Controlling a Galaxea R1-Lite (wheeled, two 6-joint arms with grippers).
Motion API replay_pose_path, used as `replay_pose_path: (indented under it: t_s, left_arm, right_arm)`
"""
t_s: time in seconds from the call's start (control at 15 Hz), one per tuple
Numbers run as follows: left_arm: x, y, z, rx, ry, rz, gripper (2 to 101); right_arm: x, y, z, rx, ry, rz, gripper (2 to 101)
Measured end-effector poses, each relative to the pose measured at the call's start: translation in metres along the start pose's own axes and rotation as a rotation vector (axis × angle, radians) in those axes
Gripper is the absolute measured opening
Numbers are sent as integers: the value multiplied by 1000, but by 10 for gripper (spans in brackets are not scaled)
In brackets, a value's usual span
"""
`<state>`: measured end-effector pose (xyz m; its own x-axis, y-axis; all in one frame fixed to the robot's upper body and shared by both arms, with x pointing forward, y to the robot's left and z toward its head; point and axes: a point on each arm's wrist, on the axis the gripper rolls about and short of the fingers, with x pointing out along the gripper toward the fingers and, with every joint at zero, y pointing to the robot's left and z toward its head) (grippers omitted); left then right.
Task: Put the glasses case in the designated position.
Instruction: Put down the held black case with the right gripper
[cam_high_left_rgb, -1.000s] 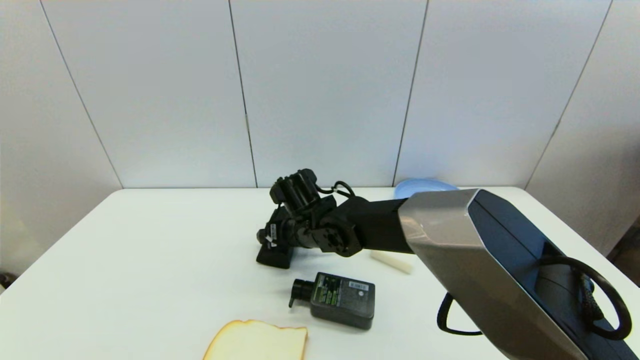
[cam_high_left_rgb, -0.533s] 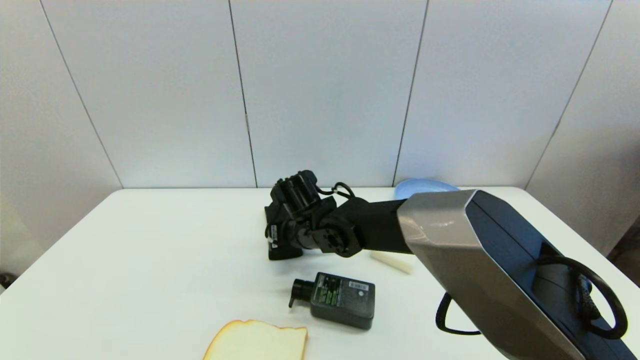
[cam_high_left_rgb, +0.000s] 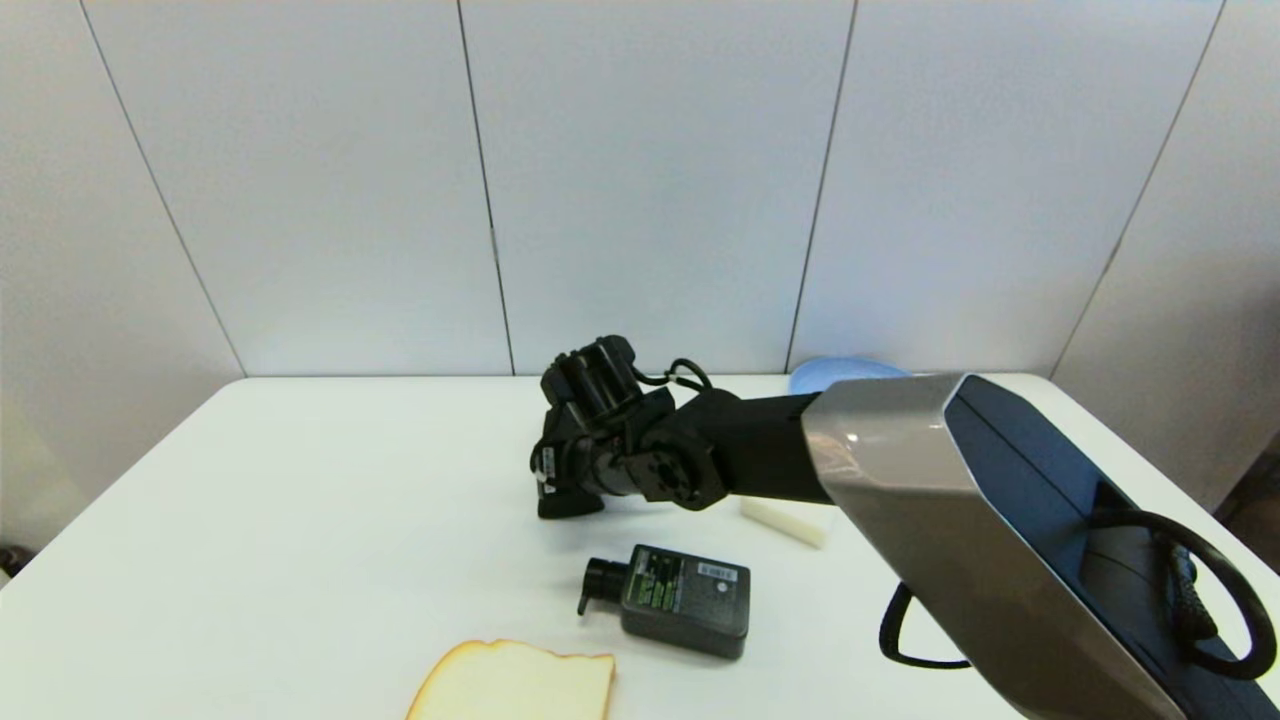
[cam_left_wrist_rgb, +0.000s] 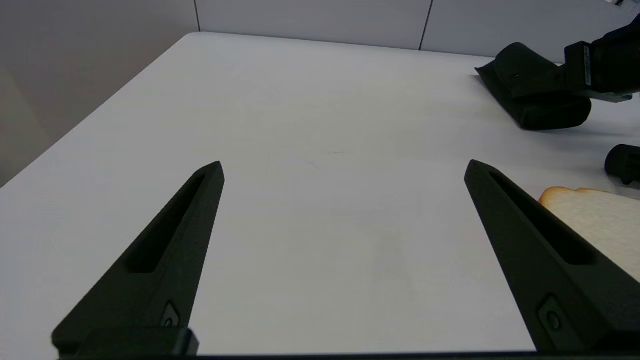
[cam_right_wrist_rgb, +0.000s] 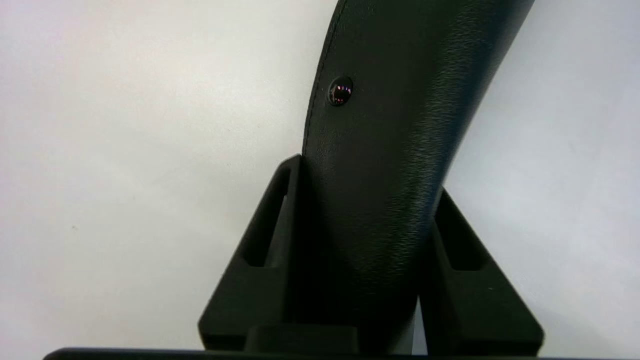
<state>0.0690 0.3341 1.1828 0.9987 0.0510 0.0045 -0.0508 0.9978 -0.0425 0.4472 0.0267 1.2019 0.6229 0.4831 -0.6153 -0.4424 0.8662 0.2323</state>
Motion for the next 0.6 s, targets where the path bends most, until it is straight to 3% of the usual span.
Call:
replay_pose_path:
  t_s: [0.33, 0.6]
  left_arm:
    - [0, 0, 0, 0, 1, -1, 978]
    - [0, 0, 0, 0, 1, 0, 978]
  right_arm:
    - [-40, -11, 27, 0, 4, -19, 274]
    - [-113, -36, 66, 5, -50, -37, 265]
